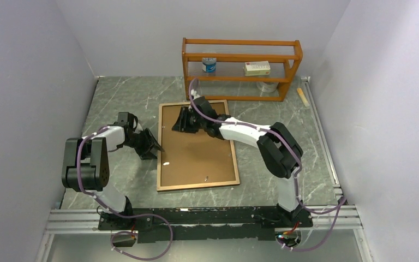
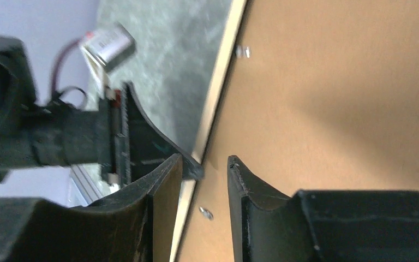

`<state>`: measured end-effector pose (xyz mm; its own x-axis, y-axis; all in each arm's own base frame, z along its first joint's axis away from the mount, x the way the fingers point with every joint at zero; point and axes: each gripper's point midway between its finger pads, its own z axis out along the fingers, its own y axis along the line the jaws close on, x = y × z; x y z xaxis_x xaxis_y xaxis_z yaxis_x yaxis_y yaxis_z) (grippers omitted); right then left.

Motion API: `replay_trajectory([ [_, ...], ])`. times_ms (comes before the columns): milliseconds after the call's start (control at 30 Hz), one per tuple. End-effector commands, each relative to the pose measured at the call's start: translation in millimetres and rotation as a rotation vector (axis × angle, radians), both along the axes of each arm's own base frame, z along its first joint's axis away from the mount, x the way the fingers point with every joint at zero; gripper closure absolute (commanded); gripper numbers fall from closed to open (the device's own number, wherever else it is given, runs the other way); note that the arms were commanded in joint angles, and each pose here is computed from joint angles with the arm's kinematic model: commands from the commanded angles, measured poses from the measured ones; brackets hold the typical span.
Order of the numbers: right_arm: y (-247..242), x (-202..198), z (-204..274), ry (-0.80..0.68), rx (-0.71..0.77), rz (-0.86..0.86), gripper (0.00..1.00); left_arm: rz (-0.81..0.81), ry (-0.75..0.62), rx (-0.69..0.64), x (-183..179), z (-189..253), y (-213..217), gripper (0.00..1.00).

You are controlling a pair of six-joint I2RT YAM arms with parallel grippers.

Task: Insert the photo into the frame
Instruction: Install the photo frame at the center of the board.

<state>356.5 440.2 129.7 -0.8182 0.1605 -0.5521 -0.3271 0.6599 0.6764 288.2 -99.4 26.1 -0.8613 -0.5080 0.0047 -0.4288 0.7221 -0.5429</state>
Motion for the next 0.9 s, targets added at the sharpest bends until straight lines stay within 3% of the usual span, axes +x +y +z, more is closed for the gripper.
replay_trajectory([
  [0,7,-51,-33,0.054,-0.050,0.113,0.61,0.009,0.062,0.026,-27,-6,3,0.47],
  [200,25,-99,-53,0.094,-0.052,0.209,0.63,-0.011,0.084,-0.006,-41,-11,-2,0.75],
  [333,37,-123,-61,0.110,-0.043,0.275,0.65,-0.024,0.098,-0.018,-40,-13,-4,0.83],
  [500,43,-139,-81,0.141,-0.098,0.276,0.65,-0.027,0.105,-0.003,-39,-14,-2,0.88],
  [867,42,-127,-107,0.138,-0.160,0.198,0.62,-0.022,0.119,-0.002,-46,-13,-2,0.89],
])
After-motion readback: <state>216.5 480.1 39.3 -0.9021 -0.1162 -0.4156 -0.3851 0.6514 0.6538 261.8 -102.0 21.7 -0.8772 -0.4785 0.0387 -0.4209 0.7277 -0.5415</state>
